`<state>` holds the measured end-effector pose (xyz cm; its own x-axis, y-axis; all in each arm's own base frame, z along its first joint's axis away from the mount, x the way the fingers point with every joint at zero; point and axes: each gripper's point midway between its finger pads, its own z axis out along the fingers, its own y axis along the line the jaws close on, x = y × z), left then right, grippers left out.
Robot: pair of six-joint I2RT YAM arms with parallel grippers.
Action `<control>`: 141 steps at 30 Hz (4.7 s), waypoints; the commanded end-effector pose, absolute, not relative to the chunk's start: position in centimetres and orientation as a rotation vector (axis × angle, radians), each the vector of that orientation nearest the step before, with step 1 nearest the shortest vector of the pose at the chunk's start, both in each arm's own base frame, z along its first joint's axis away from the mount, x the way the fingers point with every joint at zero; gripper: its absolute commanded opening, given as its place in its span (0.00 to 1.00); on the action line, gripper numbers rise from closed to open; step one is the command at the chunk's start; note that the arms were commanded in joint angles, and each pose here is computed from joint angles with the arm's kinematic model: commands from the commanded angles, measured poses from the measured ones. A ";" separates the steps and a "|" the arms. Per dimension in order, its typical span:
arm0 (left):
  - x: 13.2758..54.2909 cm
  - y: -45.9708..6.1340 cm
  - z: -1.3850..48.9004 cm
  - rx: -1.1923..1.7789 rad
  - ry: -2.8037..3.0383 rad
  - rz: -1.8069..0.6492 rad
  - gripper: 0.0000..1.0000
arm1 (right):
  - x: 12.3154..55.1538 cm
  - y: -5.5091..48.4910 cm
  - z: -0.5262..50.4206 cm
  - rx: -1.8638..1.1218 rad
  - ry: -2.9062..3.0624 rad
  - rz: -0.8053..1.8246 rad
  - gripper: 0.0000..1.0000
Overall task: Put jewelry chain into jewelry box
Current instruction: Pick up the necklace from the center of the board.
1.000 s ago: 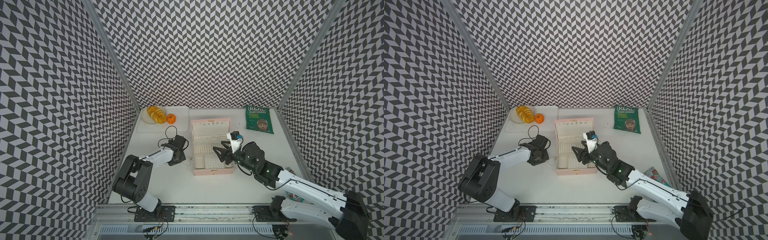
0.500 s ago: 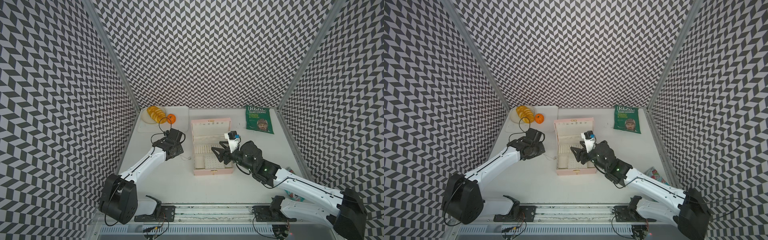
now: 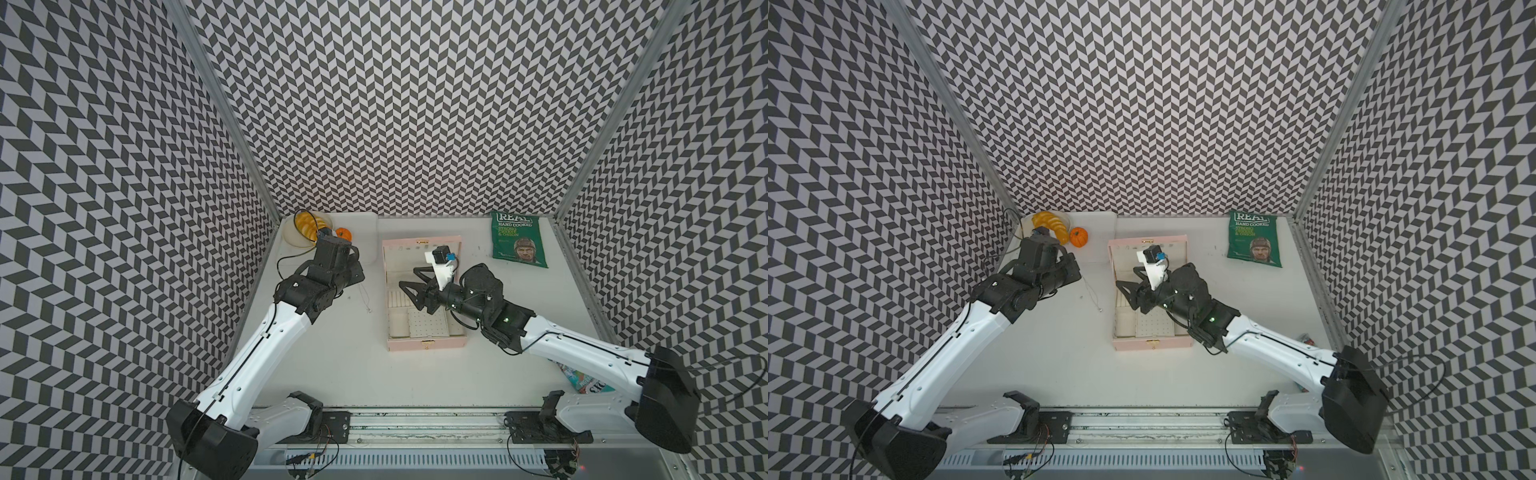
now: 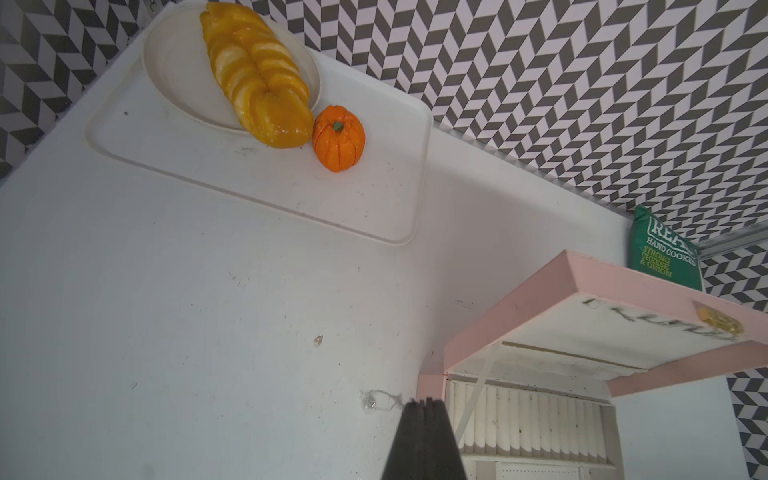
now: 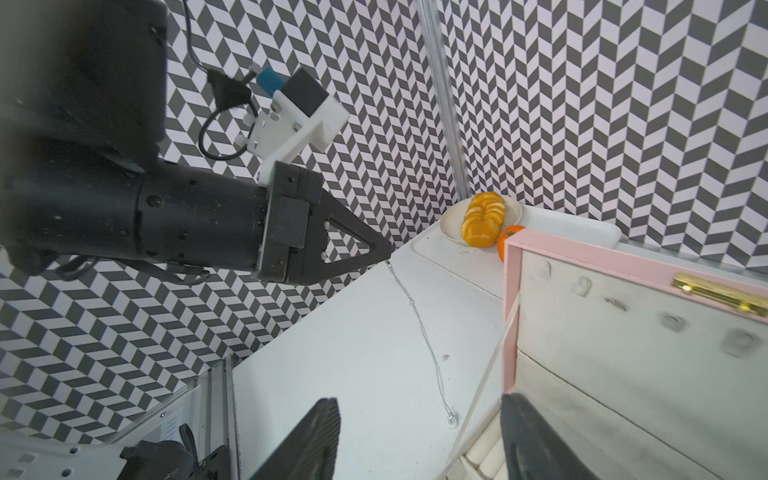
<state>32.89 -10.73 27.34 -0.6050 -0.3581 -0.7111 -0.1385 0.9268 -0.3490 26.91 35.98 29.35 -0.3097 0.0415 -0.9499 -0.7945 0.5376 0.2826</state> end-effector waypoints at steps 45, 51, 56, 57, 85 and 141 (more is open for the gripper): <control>29.2 -12.3 39.2 -0.214 2.028 -0.550 0.00 | 28.7 48.2 27.2 -0.841 1.557 1.182 0.47; 29.0 -12.2 39.5 -0.216 2.024 -0.558 0.00 | 28.9 48.5 26.3 -0.847 1.575 1.180 0.39; 29.1 -12.3 39.6 -0.216 2.021 -0.563 0.00 | 28.8 48.6 25.8 -0.854 1.581 1.184 0.36; 29.1 -12.3 39.6 -0.215 2.023 -0.563 0.00 | 28.8 48.6 25.8 -0.856 1.581 1.186 0.32; 29.2 -12.5 39.9 -0.217 2.015 -0.573 0.00 | 29.1 48.9 24.2 -0.854 1.615 1.176 0.18; 28.8 -12.7 39.7 -0.215 2.014 -0.601 0.00 | 29.4 49.3 24.5 -0.841 1.610 1.189 0.00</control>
